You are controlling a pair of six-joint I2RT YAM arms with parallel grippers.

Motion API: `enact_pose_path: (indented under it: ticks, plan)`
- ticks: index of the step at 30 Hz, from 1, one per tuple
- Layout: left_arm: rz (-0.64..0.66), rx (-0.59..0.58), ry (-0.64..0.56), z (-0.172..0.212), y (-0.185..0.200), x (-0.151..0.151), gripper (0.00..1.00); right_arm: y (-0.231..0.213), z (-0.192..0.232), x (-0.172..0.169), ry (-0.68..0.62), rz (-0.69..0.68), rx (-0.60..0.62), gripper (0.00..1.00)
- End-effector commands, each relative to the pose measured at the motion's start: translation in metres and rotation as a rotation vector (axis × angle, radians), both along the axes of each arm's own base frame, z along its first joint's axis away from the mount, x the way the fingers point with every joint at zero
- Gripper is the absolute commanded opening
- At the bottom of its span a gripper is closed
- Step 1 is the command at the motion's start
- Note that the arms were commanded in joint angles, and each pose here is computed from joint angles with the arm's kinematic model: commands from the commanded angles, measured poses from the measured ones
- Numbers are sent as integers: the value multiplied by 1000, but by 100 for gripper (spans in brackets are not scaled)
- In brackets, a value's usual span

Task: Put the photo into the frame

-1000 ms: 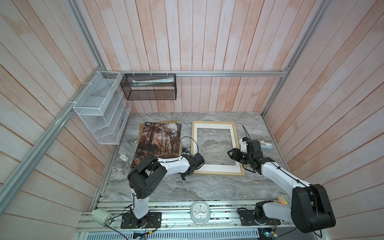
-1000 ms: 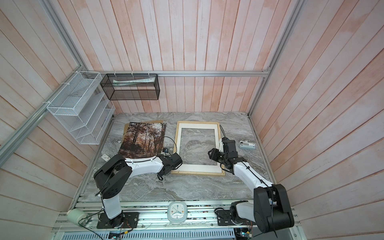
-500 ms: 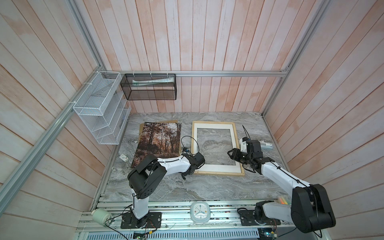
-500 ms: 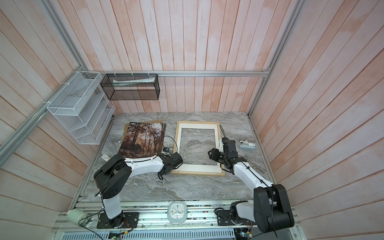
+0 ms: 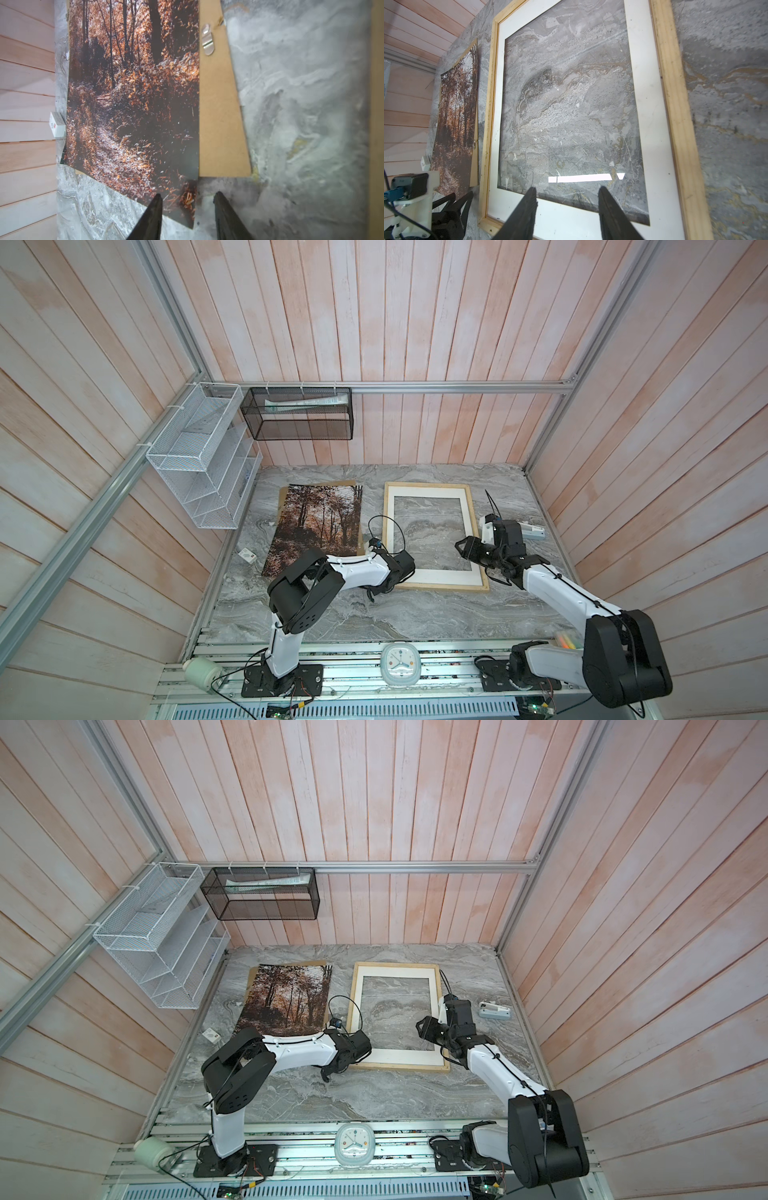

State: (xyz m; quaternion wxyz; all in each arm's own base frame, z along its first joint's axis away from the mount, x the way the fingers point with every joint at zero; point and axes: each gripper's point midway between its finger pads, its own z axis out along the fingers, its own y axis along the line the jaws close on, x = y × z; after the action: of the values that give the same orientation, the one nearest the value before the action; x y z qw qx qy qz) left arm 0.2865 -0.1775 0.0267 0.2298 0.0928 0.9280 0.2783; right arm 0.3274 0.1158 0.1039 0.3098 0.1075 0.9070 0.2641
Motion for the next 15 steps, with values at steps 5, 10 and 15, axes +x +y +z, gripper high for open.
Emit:
enact_pose_path:
  ticks: [5,10,15]
  plan:
    - [9,104,22,-6,9,-3,45,0,13,5,-32,-13,-3,50]
    - [3,147,44,-12,10,-5,42,1,14,7,-33,-9,-1,50]
    - [-8,138,62,-19,7,-6,32,1,12,6,-32,-8,-1,50]
